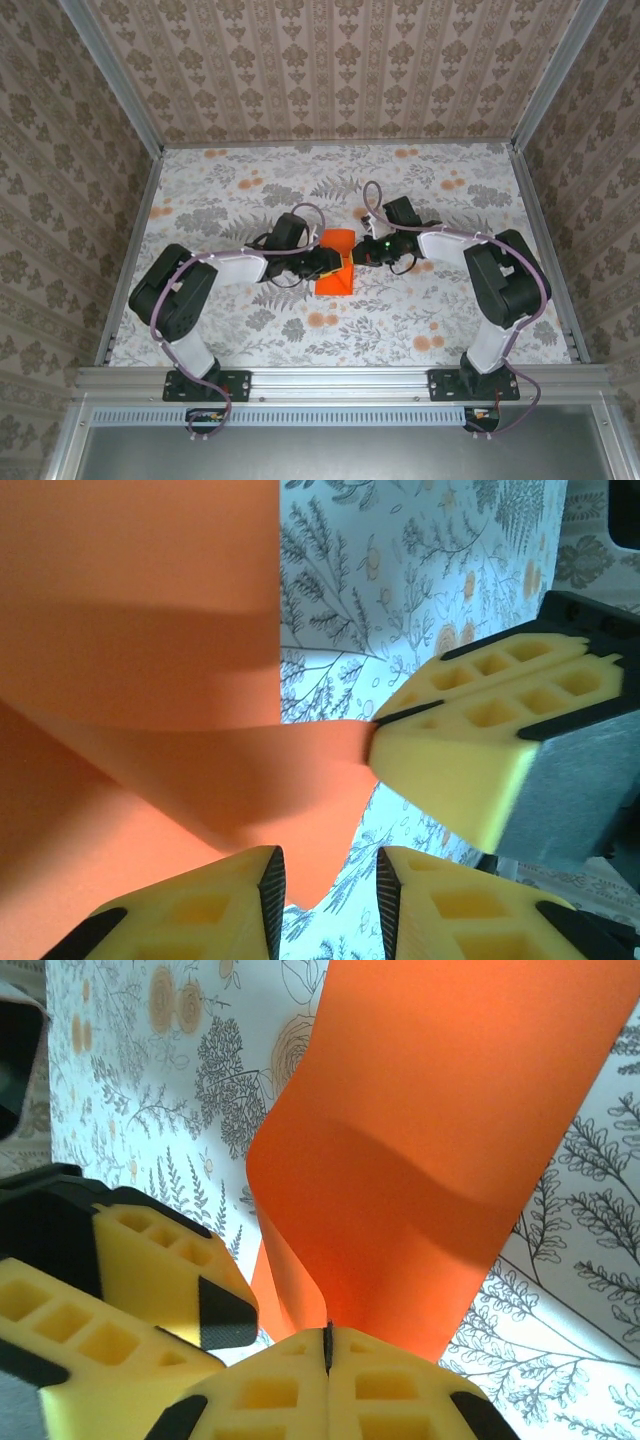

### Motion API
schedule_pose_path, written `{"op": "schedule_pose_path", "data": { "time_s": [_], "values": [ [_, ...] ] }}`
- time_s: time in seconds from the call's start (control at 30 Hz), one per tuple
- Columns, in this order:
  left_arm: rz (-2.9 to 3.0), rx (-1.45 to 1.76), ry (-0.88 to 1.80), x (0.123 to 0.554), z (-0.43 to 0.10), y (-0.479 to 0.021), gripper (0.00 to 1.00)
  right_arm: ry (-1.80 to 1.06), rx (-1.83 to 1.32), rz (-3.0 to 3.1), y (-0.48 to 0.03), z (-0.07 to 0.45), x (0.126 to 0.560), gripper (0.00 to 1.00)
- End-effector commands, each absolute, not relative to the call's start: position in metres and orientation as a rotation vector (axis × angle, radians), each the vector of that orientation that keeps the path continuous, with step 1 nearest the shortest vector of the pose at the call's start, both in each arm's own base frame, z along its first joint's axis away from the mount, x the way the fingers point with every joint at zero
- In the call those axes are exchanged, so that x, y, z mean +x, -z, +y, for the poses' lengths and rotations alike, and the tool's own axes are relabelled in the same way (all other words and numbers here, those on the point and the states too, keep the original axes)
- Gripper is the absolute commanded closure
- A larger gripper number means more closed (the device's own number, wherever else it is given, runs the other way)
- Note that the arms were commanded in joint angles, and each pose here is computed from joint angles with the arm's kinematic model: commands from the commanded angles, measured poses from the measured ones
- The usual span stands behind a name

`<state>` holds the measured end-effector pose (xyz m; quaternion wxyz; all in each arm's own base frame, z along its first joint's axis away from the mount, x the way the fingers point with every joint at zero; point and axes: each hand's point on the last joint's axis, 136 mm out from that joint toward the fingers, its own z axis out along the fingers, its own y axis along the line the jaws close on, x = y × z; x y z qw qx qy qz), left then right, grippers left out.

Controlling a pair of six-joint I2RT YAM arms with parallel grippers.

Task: Fold a paper plane with a square sheet of paper (pick it up from the middle)
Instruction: Fold the triangle a second time at the center of the table.

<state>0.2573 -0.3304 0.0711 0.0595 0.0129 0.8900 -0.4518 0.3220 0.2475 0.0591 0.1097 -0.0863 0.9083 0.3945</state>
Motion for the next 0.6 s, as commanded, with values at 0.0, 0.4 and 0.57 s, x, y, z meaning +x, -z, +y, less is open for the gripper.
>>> {"op": "schedule_pose_path", "data": {
  "time_s": [0.0, 0.4, 0.57],
  "values": [
    [2.68, 0.091, 1.319, 0.264, -0.329, -0.079, 0.69, -1.098, -0.365, 2.702, -0.051, 0.247, 0.32, 0.98],
    [2.703, 0.143, 1.202, 0.281, -0.33, -0.075, 0.77, -1.056, -0.424, 2.758, -0.04, 0.246, 0.325, 0.98],
    [2.726, 0.153, 1.195, 0.282, -0.332, -0.069, 0.78, -1.047, -0.433, 2.774, -0.034, 0.246, 0.326, 0.98]
  ]
}}
